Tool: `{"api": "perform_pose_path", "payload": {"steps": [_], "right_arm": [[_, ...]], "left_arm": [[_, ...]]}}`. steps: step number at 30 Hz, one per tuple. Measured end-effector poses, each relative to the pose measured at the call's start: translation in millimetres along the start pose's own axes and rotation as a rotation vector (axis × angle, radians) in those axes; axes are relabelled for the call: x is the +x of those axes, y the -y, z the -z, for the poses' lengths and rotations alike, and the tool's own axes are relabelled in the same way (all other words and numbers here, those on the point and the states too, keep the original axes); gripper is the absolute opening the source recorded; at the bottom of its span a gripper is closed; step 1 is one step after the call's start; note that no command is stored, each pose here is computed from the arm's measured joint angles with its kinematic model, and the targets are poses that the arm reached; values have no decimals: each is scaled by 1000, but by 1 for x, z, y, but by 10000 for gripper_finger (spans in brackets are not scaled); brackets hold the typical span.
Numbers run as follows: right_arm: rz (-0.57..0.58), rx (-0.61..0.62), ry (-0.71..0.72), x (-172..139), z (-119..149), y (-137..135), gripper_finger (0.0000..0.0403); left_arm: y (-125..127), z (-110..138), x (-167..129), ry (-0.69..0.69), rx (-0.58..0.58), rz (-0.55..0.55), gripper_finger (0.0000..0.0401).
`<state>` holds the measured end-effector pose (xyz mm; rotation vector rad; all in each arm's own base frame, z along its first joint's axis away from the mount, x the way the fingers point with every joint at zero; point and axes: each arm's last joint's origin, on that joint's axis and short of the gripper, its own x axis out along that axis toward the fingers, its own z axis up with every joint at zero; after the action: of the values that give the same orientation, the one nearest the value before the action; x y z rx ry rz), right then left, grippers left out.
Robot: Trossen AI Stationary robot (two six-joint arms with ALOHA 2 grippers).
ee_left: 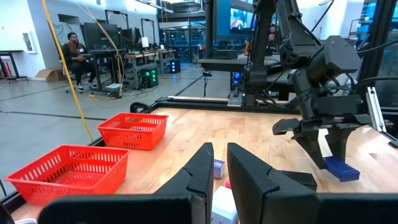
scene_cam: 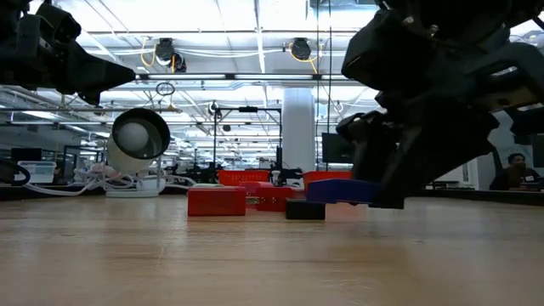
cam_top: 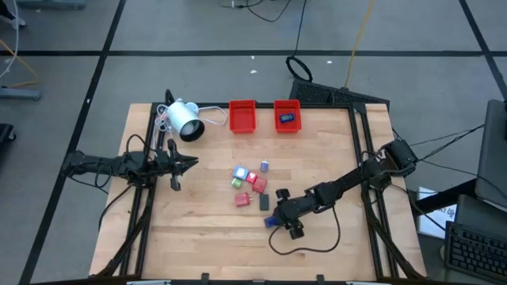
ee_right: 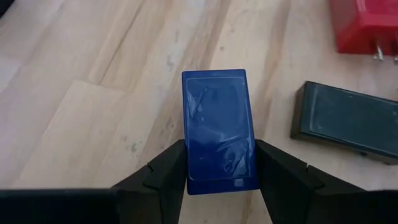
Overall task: Pick & Place Office items
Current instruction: Put the blue digital clock into the right red bin
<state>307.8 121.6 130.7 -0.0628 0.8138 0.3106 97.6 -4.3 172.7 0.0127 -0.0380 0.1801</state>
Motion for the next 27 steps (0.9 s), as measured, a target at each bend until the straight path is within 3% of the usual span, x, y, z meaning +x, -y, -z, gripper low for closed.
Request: {"api": "perform_pose_path", "payload": {"steps": [16,27], "right_arm": [[37,217,14,-1,-3,20,167],[51,223,-5,-1,-1,25,167]], "left_arm": [[0,0,0,0,0,0,47],[0,0,0,0,0,0,47]]}}
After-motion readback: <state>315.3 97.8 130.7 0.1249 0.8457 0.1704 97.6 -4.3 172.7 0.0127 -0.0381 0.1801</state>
